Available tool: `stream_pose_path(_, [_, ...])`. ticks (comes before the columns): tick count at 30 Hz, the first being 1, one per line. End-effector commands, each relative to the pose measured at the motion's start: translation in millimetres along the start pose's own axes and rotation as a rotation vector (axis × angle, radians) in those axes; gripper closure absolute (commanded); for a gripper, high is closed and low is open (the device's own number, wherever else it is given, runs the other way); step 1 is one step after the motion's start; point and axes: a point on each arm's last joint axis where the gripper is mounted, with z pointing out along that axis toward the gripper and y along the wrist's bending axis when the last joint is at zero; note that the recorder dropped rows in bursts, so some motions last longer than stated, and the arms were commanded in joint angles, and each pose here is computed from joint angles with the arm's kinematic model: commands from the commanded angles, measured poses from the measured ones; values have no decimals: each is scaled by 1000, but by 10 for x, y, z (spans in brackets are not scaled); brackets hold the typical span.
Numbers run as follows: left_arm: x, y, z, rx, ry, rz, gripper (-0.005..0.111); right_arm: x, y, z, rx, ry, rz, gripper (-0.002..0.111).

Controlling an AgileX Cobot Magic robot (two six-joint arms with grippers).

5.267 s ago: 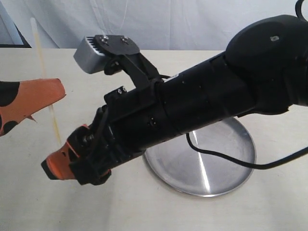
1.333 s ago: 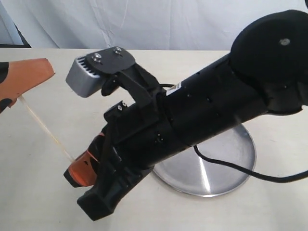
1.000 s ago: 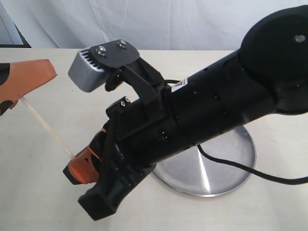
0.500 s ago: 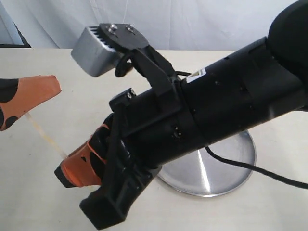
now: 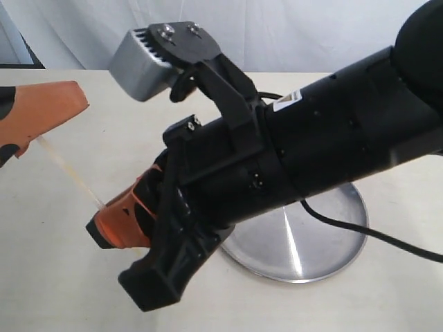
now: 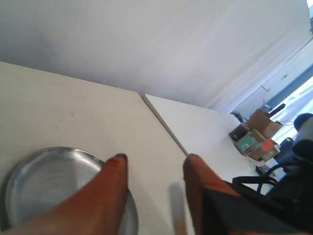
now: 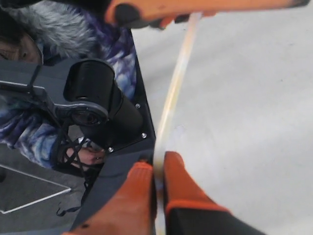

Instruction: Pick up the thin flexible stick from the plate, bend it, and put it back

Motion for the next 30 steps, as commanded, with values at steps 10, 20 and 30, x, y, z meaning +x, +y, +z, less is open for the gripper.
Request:
stream_pose_path(10, [49,-105,-9,112,54,-105,45,-89,-64,28,38,-94,86,108])
stream_pose_path(20, [56,-119,-12,127,63,-105,48,-45,-142,161,22,-68,104,108])
stream_pose_path(30, [92,-110,-13,117,98,-61,97,-108,-120,155,-7,-136,125,108])
